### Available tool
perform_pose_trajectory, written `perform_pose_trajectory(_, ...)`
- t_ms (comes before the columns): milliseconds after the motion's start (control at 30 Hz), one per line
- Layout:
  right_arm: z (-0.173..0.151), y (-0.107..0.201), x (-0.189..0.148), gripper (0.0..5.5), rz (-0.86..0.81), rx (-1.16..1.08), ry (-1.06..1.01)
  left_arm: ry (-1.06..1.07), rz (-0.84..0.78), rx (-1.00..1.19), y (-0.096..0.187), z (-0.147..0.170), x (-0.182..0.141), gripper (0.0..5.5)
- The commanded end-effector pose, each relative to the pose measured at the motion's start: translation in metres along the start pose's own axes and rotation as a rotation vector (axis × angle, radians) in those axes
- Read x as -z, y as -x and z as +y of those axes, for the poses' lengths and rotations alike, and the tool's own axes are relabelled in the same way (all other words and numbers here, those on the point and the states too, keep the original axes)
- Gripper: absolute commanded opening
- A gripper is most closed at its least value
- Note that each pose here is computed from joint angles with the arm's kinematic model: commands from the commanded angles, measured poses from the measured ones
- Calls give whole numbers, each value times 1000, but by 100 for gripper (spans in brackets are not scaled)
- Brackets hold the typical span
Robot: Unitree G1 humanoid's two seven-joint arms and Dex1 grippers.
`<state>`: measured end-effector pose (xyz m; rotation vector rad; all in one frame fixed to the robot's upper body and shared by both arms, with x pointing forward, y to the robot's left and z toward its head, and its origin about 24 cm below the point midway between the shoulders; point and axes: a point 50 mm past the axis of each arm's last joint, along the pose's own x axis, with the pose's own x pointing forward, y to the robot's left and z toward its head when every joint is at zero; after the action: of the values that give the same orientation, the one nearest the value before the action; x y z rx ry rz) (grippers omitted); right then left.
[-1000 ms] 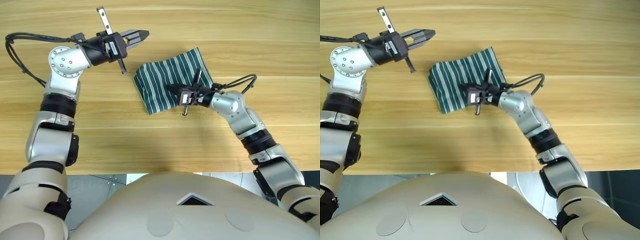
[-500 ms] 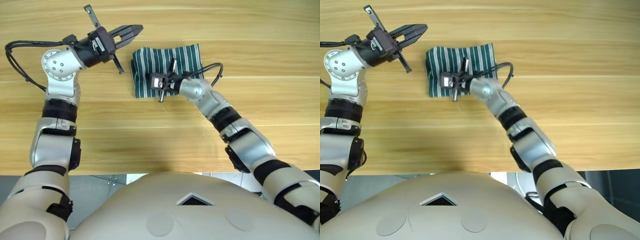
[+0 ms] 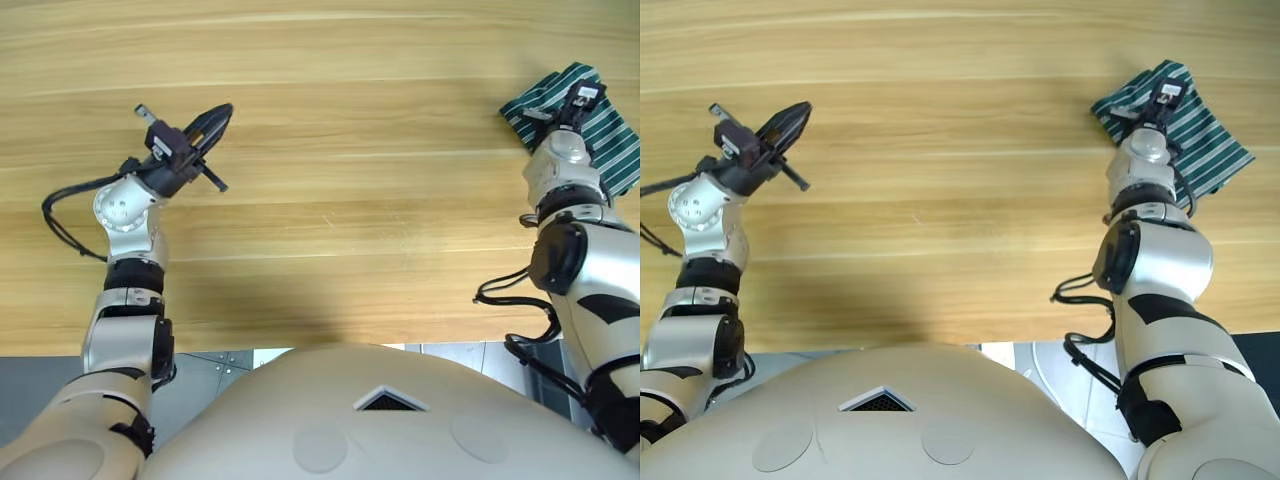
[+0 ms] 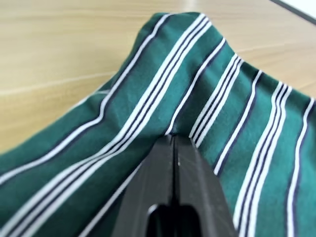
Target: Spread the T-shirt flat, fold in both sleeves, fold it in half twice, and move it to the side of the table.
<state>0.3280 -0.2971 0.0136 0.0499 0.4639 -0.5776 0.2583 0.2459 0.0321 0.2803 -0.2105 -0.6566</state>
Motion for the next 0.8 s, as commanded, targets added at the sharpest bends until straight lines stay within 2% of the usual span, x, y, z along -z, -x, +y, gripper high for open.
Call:
perform_pose_trajectory(33, 11, 4, 21, 1, 84, 12, -121, 67, 1, -92, 3, 3, 9, 0)
perform_pose_trajectory(133, 16, 4, 11, 1, 39, 30, -180, 118, -4, -174, 5, 9, 13, 0)
perform_pose_trajectory(200, 16, 4, -7, 1, -53, 62, -147, 192, -27, -284, 5, 19, 16, 0)
perform_pose_trajectory(300, 25, 10, -50, 1, -362, 133, 76, 319, -51, -462, 8, 33, 23, 0)
perform_pose_trajectory(400, 56, 28, -70, 1, -646, 114, 263, 435, -62, -558, 7, 37, 30, 0)
perform_pose_trajectory(467, 87, 47, -68, 1, -861, 86, 452, 526, -57, -632, 5, 40, 35, 0)
perform_pose_trajectory(533, 129, 71, -41, 1, -1066, 40, 718, 596, 7, -728, 3, 42, 42, 0)
perform_pose_trajectory(567, 146, 79, -22, 1, -1096, -21, 826, 633, 44, -779, 4, 41, 47, 0)
perform_pose_trajectory(600, 156, 84, -7, 1, -1066, -92, 888, 669, 77, -824, 5, 41, 51, 0)
perform_pose_trajectory(633, 163, 85, 5, 1, -949, -200, 880, 701, 101, -854, 6, 39, 55, 0)
perform_pose_trajectory(700, 167, 80, 23, 1, -588, -418, 655, 710, 164, -863, 6, 33, 60, 0)
perform_pose_trajectory(733, 167, 77, 28, 1, -413, -539, 455, 678, 201, -850, 4, 31, 61, 0)
perform_pose_trajectory(800, 162, 73, 31, 1, -260, -665, 186, 655, 233, -843, 1, 29, 62, 0)
